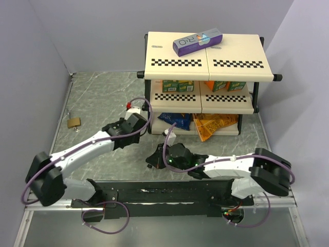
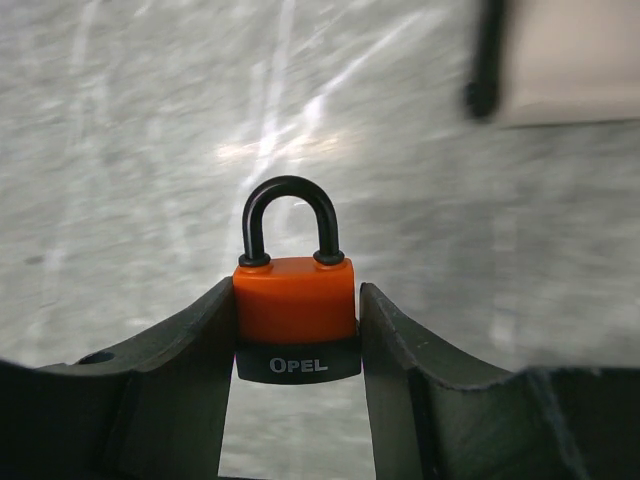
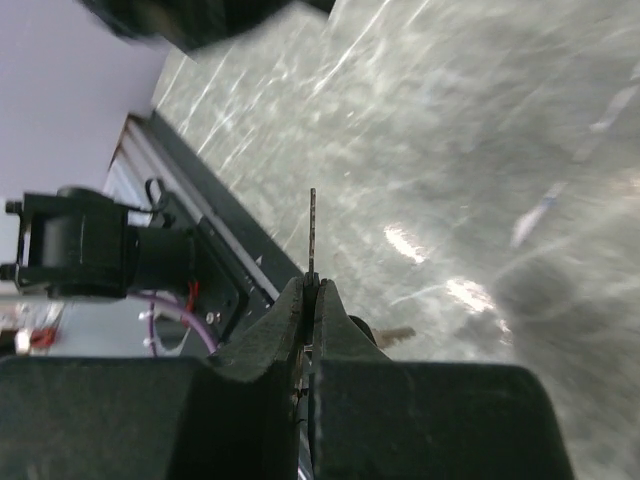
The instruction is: Unlock with the key
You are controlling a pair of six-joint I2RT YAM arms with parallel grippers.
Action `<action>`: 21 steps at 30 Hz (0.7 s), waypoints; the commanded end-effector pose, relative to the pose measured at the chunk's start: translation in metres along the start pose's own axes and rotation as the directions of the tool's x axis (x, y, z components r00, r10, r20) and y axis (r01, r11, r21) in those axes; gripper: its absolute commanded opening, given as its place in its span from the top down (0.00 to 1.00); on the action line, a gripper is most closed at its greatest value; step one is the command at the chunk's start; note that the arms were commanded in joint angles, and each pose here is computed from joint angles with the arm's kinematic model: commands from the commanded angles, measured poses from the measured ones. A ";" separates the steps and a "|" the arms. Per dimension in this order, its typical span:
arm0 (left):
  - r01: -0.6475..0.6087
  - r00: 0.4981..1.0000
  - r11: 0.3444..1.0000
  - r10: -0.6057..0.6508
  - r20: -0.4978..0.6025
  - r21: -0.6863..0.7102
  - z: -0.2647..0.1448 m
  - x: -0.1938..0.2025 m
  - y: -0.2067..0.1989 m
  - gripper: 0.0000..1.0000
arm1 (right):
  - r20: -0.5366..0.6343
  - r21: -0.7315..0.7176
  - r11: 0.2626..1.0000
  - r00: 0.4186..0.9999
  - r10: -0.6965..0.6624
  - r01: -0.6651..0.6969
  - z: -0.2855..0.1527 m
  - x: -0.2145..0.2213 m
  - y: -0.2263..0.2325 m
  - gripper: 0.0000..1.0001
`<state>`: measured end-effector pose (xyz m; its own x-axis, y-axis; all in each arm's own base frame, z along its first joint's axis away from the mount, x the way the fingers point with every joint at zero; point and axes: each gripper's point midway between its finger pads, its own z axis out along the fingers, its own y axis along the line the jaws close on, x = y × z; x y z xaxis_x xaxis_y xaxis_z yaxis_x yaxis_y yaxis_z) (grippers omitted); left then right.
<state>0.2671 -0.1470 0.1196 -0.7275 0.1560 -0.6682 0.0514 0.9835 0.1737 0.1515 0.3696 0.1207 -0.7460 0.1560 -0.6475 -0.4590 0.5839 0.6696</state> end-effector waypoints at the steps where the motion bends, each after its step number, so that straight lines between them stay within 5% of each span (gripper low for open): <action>1: 0.178 0.981 0.960 -0.190 0.034 0.218 -0.023 -0.019 -0.034 0.99 | 0.003 -0.213 0.977 1.000 0.014 -0.013 0.016 -0.008 0.049 1.00; 11: 0.340 0.933 0.836 -0.356 -0.044 0.430 -0.050 -0.008 -0.059 0.99 | -0.011 -0.305 0.947 0.995 0.099 -0.097 0.034 -0.012 0.060 1.00; 21: 0.343 0.931 0.832 -0.362 -0.043 0.437 -0.054 -0.005 -0.055 0.99 | -0.030 -0.278 0.951 0.990 0.136 -0.139 0.049 -0.015 0.045 1.00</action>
<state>0.2249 -0.1944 0.1308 -0.7585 -0.1587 -0.6321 0.0716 0.9437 -0.3229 0.1581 0.4194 0.1154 -0.8228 0.1657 -0.5437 -0.4529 0.3867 0.8033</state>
